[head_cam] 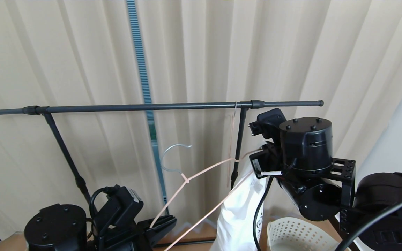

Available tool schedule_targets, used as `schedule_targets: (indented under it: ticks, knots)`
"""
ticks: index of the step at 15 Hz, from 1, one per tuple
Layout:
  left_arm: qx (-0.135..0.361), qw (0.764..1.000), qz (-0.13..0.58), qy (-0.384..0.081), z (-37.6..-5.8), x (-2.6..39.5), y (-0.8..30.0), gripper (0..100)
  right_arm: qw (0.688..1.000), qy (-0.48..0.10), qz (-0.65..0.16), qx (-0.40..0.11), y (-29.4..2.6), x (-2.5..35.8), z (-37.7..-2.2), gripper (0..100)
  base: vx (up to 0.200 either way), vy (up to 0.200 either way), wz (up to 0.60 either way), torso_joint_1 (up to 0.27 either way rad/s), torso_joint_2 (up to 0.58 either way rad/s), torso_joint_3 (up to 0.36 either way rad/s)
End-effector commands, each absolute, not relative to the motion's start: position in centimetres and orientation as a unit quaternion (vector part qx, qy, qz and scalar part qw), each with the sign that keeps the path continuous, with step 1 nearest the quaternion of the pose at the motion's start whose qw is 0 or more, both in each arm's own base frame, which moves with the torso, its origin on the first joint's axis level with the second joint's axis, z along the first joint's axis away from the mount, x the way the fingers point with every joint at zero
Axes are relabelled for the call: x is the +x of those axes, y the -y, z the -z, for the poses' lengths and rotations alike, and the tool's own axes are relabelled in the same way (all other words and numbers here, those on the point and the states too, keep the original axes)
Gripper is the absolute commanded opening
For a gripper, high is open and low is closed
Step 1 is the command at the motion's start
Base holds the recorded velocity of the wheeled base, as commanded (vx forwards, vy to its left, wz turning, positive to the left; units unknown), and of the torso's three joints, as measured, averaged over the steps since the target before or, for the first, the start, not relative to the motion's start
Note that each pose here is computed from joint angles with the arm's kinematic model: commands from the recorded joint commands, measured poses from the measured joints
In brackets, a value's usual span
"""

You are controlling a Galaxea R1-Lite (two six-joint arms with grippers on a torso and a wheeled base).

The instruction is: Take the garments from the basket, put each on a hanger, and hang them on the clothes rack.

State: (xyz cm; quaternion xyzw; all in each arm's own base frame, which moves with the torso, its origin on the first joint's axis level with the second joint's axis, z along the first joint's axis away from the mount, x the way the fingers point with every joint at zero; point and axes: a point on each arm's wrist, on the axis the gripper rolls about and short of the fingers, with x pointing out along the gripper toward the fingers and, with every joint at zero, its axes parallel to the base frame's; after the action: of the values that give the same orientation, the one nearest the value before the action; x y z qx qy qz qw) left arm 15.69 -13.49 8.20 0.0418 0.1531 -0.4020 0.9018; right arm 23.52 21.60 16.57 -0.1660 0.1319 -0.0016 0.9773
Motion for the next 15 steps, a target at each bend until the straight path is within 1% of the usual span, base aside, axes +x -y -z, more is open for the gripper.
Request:
schedule_targets:
  ticks: [1,9,15]
  knots:
    - [0.042,0.902,0.401,-0.156,-8.0,15.9,13.6,0,0.977,-0.131,-0.008,-0.17,-22.1,22.8,-16.4,0,0.0,0.0,0.0,0.0,0.0,0.0]
    - [0.043,0.903,0.399,-0.156,-8.0,15.9,13.6,0,0.974,-0.124,-0.04,-0.186,-24.2,19.8,-16.0,0,0.0,0.0,0.0,0.0,0.0,0.0]
    - [0.037,0.902,0.399,-0.16,-8.0,15.9,13.6,0,0.974,-0.116,-0.081,-0.178,-25.7,17.5,-16.1,0,0.0,0.0,0.0,0.0,0.0,0.0]
